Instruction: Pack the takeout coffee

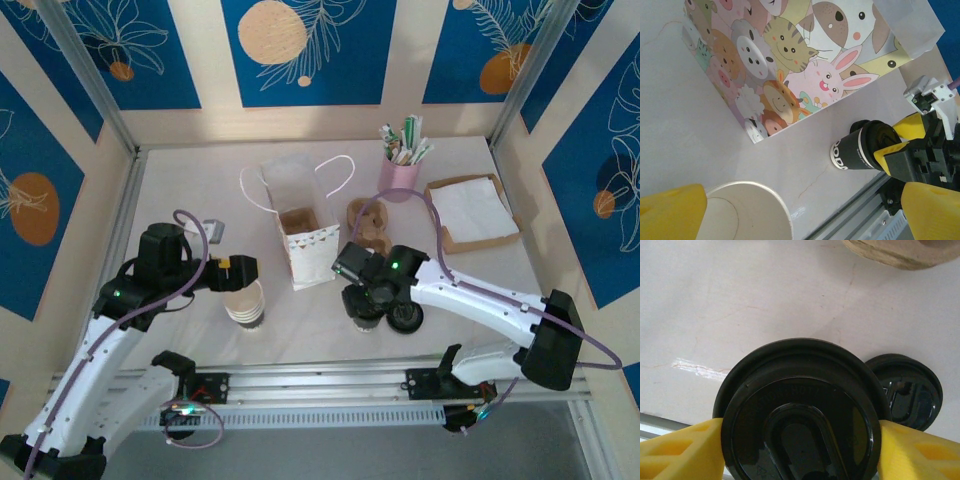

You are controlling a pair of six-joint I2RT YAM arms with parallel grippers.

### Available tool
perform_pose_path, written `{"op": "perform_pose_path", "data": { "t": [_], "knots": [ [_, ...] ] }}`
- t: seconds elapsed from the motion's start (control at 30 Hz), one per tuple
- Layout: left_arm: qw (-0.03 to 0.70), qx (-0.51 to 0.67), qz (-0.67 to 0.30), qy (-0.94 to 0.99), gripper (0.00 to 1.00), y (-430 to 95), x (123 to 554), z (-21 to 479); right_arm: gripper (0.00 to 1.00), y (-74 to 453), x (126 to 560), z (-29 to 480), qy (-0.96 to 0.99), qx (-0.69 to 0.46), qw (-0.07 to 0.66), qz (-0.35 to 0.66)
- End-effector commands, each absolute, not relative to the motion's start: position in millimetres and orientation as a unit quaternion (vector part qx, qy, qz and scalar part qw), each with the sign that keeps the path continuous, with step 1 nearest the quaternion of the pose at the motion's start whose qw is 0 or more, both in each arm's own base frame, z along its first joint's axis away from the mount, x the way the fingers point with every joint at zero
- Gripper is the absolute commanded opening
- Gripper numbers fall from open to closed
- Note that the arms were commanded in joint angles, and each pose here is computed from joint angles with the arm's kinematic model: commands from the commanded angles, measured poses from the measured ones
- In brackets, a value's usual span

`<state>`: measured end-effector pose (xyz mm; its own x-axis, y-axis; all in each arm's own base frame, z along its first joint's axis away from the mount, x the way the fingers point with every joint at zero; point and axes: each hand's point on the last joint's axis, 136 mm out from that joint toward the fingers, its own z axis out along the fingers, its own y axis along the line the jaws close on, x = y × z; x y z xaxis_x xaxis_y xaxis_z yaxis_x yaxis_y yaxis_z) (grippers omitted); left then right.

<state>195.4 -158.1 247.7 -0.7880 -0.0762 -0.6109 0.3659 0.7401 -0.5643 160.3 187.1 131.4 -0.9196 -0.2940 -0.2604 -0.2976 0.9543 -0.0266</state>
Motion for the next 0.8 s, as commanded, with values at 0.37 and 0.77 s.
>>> {"op": "perform_pose_path", "data": {
  "t": [0.37,0.77],
  "knots": [
    [0.313,0.099,-0.362,0.872,1.00,-165,194,248,0.84,173,144,131,0.992,-0.102,0.069,0.005],
    [0.312,0.100,-0.361,0.873,1.00,-164,194,246,0.82,174,142,137,0.995,-0.098,0.020,0.017]
  ]
}}
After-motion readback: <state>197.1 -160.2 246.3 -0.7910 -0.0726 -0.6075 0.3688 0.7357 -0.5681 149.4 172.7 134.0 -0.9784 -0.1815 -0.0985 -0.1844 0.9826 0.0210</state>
